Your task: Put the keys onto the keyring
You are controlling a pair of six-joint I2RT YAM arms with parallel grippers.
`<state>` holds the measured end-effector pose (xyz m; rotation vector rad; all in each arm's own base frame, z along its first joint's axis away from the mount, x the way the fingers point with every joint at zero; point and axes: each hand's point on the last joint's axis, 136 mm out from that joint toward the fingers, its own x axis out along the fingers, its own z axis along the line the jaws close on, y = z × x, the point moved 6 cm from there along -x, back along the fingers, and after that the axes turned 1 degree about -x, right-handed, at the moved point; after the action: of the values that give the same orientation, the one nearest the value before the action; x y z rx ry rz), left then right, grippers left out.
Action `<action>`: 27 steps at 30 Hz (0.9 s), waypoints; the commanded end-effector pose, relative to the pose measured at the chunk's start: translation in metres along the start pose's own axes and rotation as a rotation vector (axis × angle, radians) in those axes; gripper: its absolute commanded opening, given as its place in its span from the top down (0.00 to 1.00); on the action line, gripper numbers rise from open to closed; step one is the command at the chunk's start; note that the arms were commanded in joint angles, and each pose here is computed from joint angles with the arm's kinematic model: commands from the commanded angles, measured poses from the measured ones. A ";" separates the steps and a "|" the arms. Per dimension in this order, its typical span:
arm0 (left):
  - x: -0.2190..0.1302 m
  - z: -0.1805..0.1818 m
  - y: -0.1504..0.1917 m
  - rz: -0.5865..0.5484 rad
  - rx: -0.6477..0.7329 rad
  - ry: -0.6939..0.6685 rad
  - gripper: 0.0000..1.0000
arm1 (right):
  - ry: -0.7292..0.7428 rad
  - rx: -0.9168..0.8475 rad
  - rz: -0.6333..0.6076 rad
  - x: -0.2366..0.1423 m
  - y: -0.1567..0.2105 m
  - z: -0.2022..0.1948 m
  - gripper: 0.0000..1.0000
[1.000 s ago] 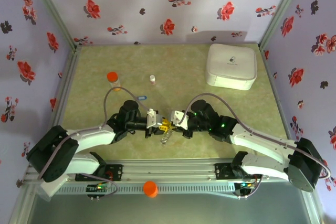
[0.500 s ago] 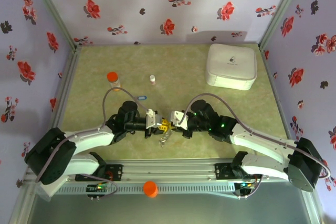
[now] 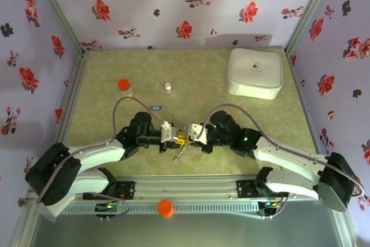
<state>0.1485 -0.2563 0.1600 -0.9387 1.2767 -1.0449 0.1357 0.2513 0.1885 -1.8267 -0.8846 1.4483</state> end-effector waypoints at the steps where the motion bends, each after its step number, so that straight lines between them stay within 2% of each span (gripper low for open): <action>1: 0.005 0.000 -0.025 -0.078 0.080 0.032 0.83 | -0.025 -0.005 -0.031 0.003 -0.003 0.005 1.00; 9: 0.002 0.001 -0.031 -0.112 0.107 0.015 1.00 | -0.008 0.010 -0.030 0.003 -0.001 0.004 1.00; 11: 0.001 0.002 -0.031 -0.110 0.106 -0.009 1.00 | 0.039 0.024 -0.030 -0.002 -0.001 0.001 0.79; 13: -0.001 0.004 -0.029 -0.098 0.093 -0.053 1.00 | 0.111 0.040 -0.043 -0.015 -0.002 -0.003 0.63; 18: -0.009 0.018 -0.025 -0.062 0.044 -0.223 1.00 | 0.327 0.145 -0.101 -0.050 0.001 -0.015 0.45; 23: -0.019 0.042 -0.027 -0.062 0.007 -0.468 1.00 | 0.439 0.333 -0.173 -0.065 0.002 -0.026 0.41; 27: -0.021 0.053 -0.029 -0.072 0.003 -0.579 1.00 | 0.415 0.400 -0.197 -0.058 0.004 -0.025 0.44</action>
<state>0.1854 -0.2480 0.1818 -1.1003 0.9257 -0.7929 0.1447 0.2014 0.2252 -1.6897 -0.5890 1.0225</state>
